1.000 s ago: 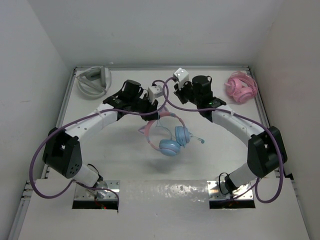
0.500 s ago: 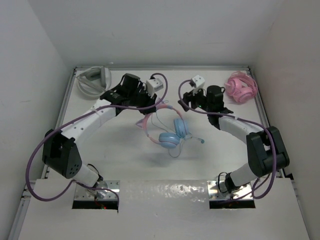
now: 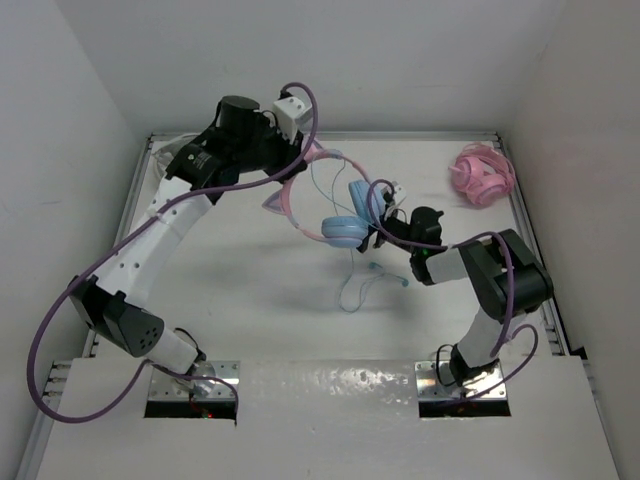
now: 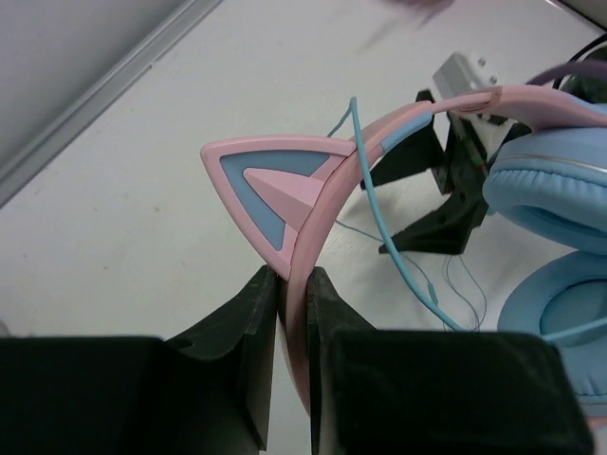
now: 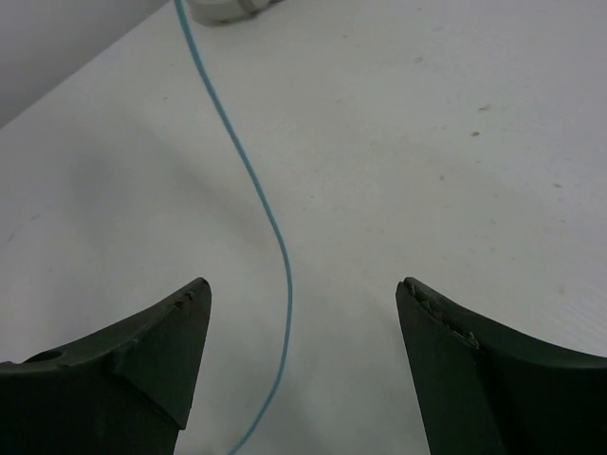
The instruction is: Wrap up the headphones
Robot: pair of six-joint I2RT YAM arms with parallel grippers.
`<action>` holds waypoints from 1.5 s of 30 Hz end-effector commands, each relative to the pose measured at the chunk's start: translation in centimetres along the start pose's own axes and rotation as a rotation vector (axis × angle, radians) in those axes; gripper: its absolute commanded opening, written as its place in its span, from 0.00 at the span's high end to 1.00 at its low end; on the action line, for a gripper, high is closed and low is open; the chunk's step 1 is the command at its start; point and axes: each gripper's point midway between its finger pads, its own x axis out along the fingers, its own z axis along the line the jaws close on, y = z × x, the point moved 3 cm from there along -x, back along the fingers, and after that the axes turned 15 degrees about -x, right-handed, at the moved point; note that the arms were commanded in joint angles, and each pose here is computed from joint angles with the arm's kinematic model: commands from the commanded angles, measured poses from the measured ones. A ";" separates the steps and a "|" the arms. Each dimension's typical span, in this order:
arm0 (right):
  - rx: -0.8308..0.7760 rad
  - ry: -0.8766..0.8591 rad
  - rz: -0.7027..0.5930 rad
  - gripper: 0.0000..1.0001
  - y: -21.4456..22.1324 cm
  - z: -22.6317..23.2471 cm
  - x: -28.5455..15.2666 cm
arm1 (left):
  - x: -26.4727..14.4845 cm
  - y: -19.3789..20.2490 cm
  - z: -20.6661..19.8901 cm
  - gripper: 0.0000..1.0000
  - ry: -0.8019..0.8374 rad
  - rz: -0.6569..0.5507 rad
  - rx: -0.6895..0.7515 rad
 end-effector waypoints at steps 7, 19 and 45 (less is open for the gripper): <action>-0.077 0.064 -0.078 0.19 -1.7 0.0 5.4 | -3.3 -5.4 -1.3 1.00 -0.010 -0.140 -0.028; 0.215 0.322 -0.275 1.00 -2.8 -4.4 3.2 | -3.6 -4.7 -0.8 1.00 -0.044 -0.131 -0.011; 0.084 0.405 -0.160 1.00 -4.5 -5.7 -0.4 | 0.2 -0.7 0.5 1.00 0.022 -0.039 -0.018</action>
